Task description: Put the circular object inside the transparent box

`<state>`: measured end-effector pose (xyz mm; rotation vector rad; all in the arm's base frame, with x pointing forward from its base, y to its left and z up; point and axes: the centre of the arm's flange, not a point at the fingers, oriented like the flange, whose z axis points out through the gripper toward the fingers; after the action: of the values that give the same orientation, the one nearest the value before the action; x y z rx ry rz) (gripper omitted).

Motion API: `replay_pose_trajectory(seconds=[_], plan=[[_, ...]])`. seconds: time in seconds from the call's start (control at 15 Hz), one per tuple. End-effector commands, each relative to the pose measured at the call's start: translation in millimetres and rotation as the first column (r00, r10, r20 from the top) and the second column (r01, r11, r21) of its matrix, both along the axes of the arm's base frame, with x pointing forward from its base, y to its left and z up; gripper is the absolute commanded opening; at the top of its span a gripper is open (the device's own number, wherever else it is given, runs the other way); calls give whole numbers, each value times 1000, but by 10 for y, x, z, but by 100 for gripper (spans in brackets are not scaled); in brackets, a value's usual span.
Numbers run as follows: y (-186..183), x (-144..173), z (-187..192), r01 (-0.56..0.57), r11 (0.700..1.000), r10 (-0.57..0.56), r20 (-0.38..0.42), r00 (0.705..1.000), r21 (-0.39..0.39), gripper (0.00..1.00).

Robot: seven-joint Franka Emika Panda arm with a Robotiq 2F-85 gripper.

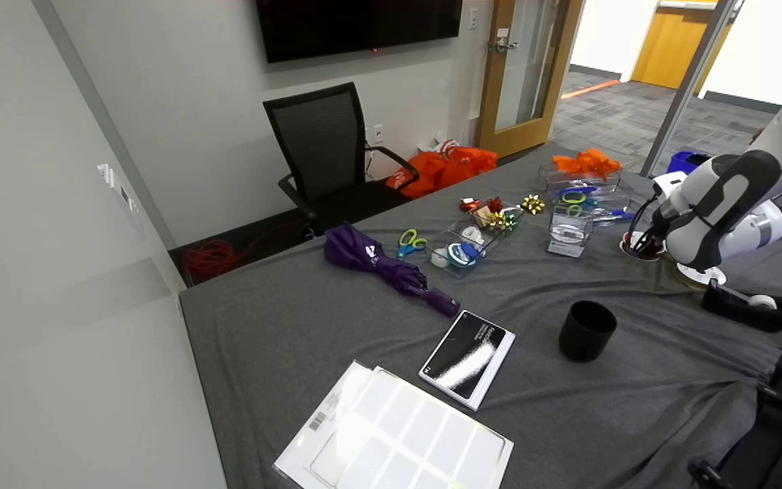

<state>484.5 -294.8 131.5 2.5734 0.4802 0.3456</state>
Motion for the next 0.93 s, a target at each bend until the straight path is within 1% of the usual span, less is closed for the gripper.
replay_pose_trajectory(seconds=[0.0, 0.13, 0.2, 0.27, 0.33, 0.4, 0.53, 0.87], plan=[[-49, 77, -118, -12, 1000, 13, -27, 1000, 11, 100], [-35, 77, -157, -17, 1000, 18, -35, 999, 11, 100], [-35, 72, -162, -16, 1000, 17, -36, 999, 9, 82], [-38, 69, -164, -16, 1000, 16, -35, 999, 8, 74], [-42, 66, -162, -12, 1000, 12, -31, 999, 6, 68], [-47, 66, -161, -4, 1000, 4, -28, 1000, 7, 59], [-57, 66, -166, 10, 1000, -10, -23, 1000, 9, 45], [-78, 67, -207, 34, 999, -34, -16, 999, 11, 11]])
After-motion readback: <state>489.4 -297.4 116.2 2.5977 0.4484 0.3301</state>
